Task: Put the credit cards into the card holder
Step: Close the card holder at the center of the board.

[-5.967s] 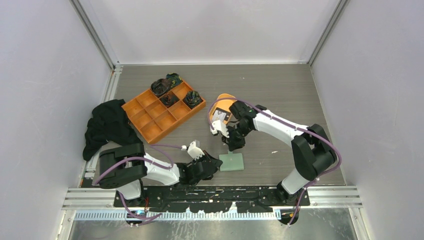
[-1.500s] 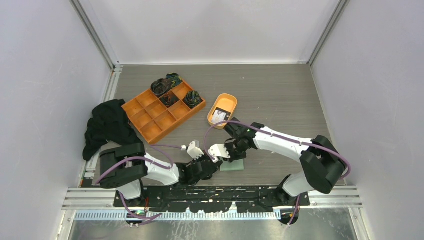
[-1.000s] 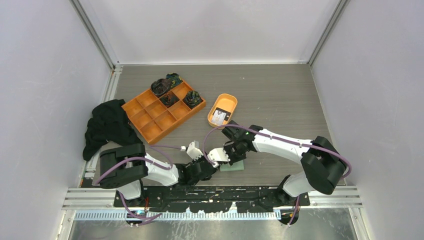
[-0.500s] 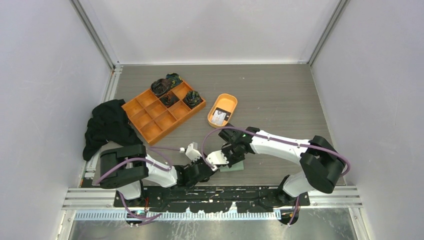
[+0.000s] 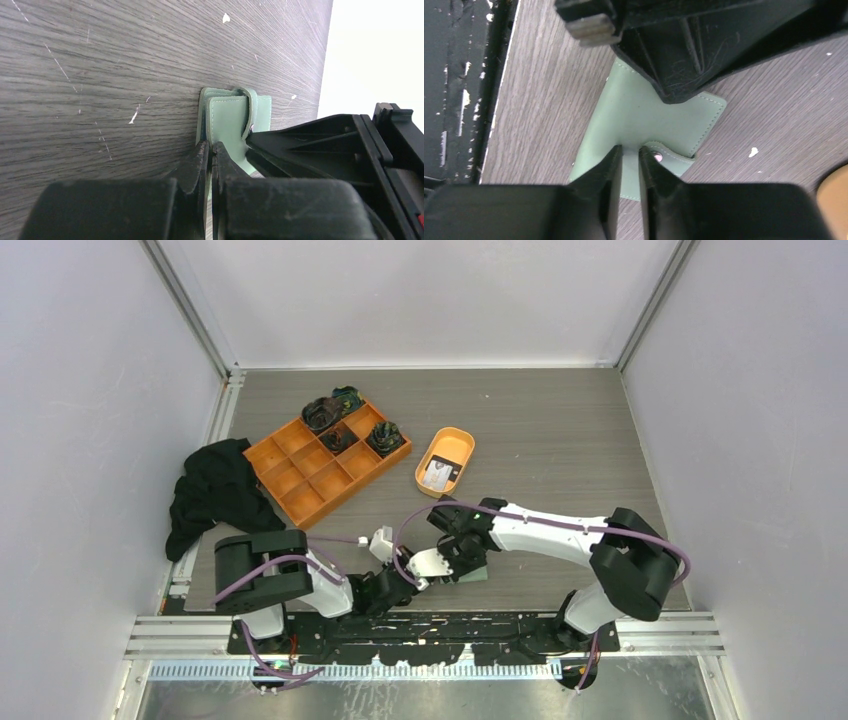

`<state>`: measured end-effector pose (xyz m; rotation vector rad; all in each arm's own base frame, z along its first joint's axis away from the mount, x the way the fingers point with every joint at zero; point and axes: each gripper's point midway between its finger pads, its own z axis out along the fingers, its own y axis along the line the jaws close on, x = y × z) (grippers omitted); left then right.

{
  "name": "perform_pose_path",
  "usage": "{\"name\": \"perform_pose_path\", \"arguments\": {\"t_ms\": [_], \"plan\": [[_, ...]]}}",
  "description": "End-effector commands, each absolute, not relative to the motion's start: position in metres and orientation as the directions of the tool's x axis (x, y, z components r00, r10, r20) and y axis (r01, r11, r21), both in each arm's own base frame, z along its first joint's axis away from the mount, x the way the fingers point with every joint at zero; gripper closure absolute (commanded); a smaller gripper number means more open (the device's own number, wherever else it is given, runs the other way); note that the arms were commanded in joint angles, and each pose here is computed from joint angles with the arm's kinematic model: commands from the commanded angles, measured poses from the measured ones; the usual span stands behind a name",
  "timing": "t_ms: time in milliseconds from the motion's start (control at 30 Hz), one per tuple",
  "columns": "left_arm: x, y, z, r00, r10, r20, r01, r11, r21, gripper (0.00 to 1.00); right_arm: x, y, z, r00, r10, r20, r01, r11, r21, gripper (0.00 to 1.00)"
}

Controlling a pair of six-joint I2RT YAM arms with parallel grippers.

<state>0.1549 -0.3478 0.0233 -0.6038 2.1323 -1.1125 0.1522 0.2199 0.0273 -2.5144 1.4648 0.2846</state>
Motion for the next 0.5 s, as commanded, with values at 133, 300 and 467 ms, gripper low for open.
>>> {"name": "perform_pose_path", "arguments": {"t_ms": [133,300,467], "plan": [[0.146,-0.311,-0.026,-0.72,-0.489,-0.493,-0.053,0.747,-0.663,1.0,0.162,0.214,0.054,0.312,-0.843,-0.439,-0.947,-0.313,-0.073,0.56],[0.147,-0.308,-0.023,-0.713,-0.479,-0.511,-0.041,0.757,-0.652,1.0,0.165,0.21,0.078,0.254,-0.804,-0.538,-0.963,-0.261,-0.065,0.49],[0.151,-0.307,-0.006,-0.694,-0.433,-0.575,0.049,0.768,-0.638,0.99,0.187,0.207,0.108,0.098,-0.786,-0.611,-0.995,-0.075,-0.062,0.35]]}}
